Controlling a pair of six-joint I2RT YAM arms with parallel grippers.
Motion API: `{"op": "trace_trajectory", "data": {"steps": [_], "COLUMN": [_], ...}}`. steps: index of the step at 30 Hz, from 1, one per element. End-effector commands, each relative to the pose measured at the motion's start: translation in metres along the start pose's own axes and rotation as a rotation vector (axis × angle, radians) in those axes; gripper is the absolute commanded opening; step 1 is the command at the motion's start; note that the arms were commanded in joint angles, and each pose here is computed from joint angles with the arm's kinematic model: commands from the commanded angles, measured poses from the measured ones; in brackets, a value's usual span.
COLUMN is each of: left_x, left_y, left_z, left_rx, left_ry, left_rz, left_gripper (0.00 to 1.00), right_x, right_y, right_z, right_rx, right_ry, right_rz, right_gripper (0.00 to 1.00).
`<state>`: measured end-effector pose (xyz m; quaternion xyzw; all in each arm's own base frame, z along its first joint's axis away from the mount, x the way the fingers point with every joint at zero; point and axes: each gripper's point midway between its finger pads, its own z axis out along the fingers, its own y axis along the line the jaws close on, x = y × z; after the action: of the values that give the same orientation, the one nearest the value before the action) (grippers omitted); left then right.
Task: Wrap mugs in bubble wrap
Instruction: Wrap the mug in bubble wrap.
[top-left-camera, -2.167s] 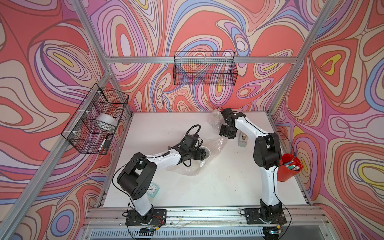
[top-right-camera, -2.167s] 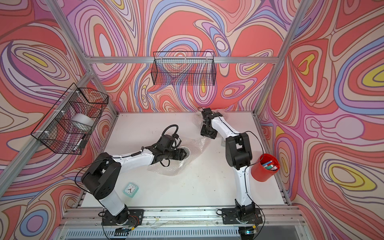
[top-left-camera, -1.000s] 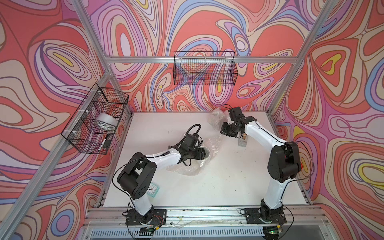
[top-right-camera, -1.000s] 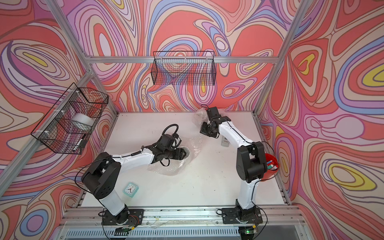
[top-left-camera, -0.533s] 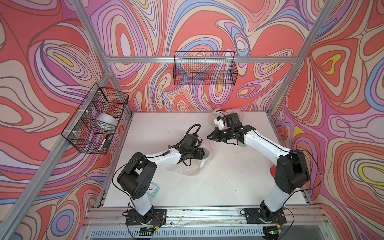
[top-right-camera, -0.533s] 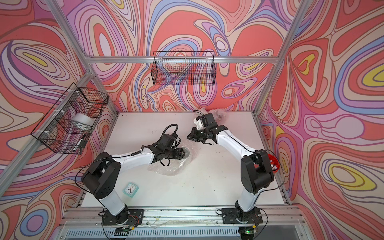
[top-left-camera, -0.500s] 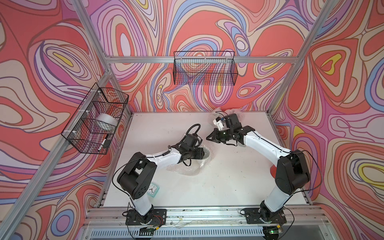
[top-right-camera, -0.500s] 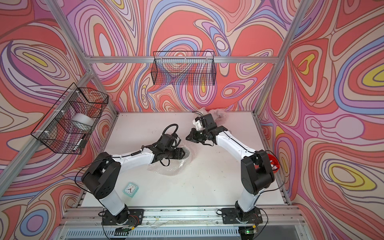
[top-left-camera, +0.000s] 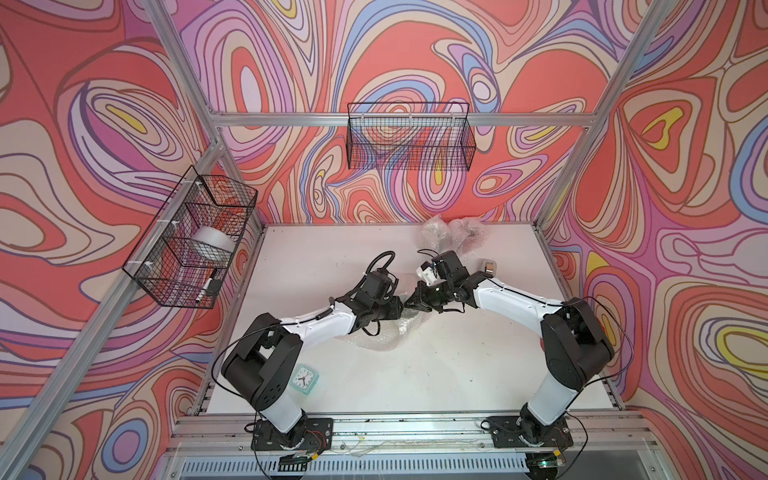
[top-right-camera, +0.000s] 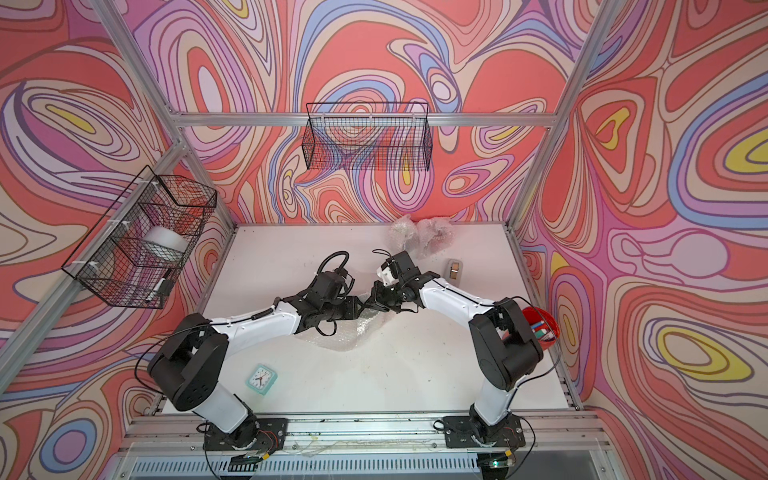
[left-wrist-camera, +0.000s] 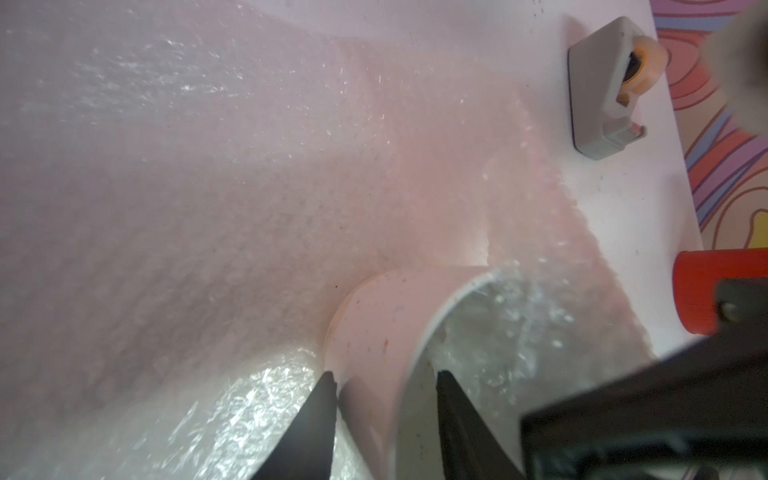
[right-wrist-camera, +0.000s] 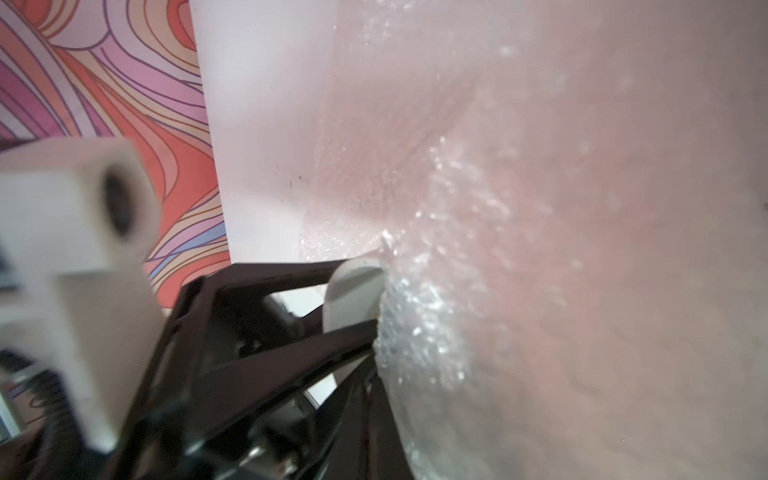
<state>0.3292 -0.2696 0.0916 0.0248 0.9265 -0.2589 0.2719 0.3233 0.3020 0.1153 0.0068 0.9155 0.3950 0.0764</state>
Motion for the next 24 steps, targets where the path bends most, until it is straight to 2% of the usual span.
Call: {"op": "trace_trajectory", "data": {"steps": [1, 3, 4, 7, 9, 24], "left_x": [-0.015, -0.020, -0.023, -0.031, -0.036, -0.027], "left_y": [0.004, 0.007, 0.007, 0.002, -0.004, -0.002], "left_z": [-0.020, -0.028, -0.031, -0.033, -0.030, 0.014], "left_rx": [-0.031, -0.051, -0.049, -0.013, 0.019, 0.046], "left_ry": [-0.095, -0.127, -0.137, -0.142, -0.138, -0.061], "left_rz": [-0.026, -0.028, -0.030, -0.030, -0.024, -0.062], "left_gripper": [0.41, 0.42, 0.46, 0.66, 0.72, 0.72], "right_x": [0.003, 0.008, 0.011, 0.017, 0.024, 0.025], "right_y": [-0.021, -0.033, -0.036, -0.042, -0.043, -0.028], "right_z": [0.013, 0.023, 0.026, 0.037, 0.044, 0.039], "right_rx": [0.073, 0.104, 0.116, 0.156, 0.170, 0.129], "right_ry": [0.006, 0.040, 0.053, 0.091, 0.119, 0.101], "right_rz": [0.019, 0.018, 0.010, -0.046, -0.088, -0.156], "right_gripper": [0.00, 0.00, 0.00, 0.00, 0.00, 0.00]}}
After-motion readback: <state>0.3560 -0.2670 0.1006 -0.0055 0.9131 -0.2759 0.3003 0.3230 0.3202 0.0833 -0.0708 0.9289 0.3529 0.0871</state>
